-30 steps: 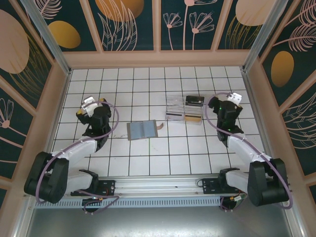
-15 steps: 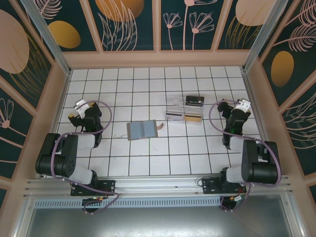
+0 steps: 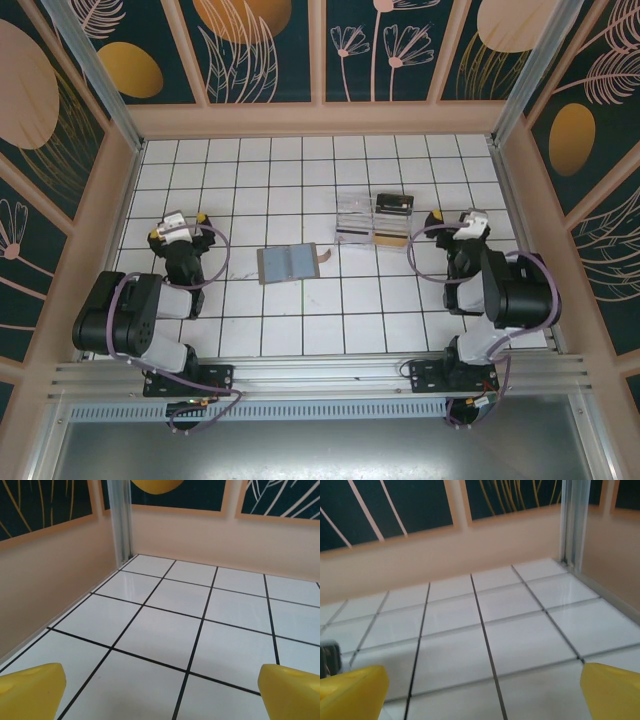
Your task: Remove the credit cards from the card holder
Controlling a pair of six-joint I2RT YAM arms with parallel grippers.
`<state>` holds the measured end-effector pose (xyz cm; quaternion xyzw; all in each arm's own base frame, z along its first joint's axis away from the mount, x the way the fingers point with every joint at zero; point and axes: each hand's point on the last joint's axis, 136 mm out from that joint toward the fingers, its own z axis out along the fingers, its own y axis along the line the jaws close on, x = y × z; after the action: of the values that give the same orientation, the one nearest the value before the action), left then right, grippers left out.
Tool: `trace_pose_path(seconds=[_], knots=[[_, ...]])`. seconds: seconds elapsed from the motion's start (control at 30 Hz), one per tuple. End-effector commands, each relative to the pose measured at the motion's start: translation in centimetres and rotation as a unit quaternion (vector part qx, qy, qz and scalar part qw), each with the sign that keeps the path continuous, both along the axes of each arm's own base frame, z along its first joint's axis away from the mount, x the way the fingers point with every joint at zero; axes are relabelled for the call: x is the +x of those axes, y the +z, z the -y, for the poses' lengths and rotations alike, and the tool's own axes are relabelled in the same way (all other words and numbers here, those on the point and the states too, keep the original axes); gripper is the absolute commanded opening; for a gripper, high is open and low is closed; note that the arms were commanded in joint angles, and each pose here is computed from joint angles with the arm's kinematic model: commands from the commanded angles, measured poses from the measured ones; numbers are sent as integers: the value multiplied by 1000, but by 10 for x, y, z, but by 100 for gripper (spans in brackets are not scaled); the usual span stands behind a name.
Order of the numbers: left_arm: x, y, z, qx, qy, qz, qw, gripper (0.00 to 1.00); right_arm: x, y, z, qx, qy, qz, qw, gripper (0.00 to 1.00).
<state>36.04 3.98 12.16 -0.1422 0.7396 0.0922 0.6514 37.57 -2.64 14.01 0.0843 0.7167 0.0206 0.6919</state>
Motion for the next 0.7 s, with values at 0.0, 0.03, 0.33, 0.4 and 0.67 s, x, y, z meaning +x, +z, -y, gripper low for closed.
trace_pose_path(seconds=[0.0,0.03,0.33,0.4,0.67], knots=[[3,20,3,4,-14,45,999,99,10,51,10,-17,-22,37,999,99],[3,19,3,3,-15,40,999,99,13,46,15,-17,-34,5,999,99],[3,19,3,4,-15,41,999,99,4,31,8,0,-17,-38,999,99],[4,19,3,3,-15,41,999,99,-3,22,0,5,3,-34,999,99],[4,20,3,4,-15,42,999,99,-22,-5,-27,-33,55,2,998,99]])
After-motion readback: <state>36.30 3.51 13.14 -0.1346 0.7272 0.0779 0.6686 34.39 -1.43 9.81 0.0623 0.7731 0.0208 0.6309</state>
